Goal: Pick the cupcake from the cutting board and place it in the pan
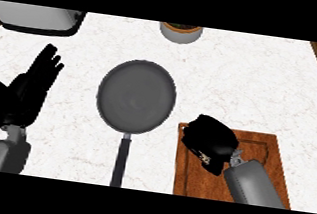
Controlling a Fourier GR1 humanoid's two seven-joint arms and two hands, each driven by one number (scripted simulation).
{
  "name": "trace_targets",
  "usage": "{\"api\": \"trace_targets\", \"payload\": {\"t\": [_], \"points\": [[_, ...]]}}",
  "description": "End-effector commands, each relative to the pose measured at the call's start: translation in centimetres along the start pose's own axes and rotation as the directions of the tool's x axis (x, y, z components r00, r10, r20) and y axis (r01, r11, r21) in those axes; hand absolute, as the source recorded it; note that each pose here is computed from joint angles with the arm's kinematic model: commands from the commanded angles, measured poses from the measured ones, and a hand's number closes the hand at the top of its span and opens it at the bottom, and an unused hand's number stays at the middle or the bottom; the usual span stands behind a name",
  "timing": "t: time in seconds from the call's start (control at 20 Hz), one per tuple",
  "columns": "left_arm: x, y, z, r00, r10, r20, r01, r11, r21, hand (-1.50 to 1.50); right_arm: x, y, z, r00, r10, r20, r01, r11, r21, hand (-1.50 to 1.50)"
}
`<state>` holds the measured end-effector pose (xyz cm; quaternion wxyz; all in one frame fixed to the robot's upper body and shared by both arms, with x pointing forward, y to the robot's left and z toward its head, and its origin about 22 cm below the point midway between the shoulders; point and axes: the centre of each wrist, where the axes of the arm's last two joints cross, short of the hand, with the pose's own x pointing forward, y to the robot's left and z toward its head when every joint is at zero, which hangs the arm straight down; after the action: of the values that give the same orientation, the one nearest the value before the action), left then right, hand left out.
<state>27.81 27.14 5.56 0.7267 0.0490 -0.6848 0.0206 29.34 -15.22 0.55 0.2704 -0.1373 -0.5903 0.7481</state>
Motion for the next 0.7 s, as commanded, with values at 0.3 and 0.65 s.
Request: {"api": "trace_targets", "payload": {"t": [0.3,0.65], "points": [[-0.2,0.2,-0.1,1.0,-0.01,-0.019,0.01,1.0,-0.008,0.0,2.6,-6.5,-2.2,0.846,-0.042,-0.531,-0.146,0.94,-0.307,1.5],[0.3,-1.1,-0.7,1.0,-0.012,-0.01,0.011,0.998,-0.065,0.0,5.9,-11.8,-3.7,0.694,-0.109,-0.712,-0.284,0.866,-0.41,1.5]]}}
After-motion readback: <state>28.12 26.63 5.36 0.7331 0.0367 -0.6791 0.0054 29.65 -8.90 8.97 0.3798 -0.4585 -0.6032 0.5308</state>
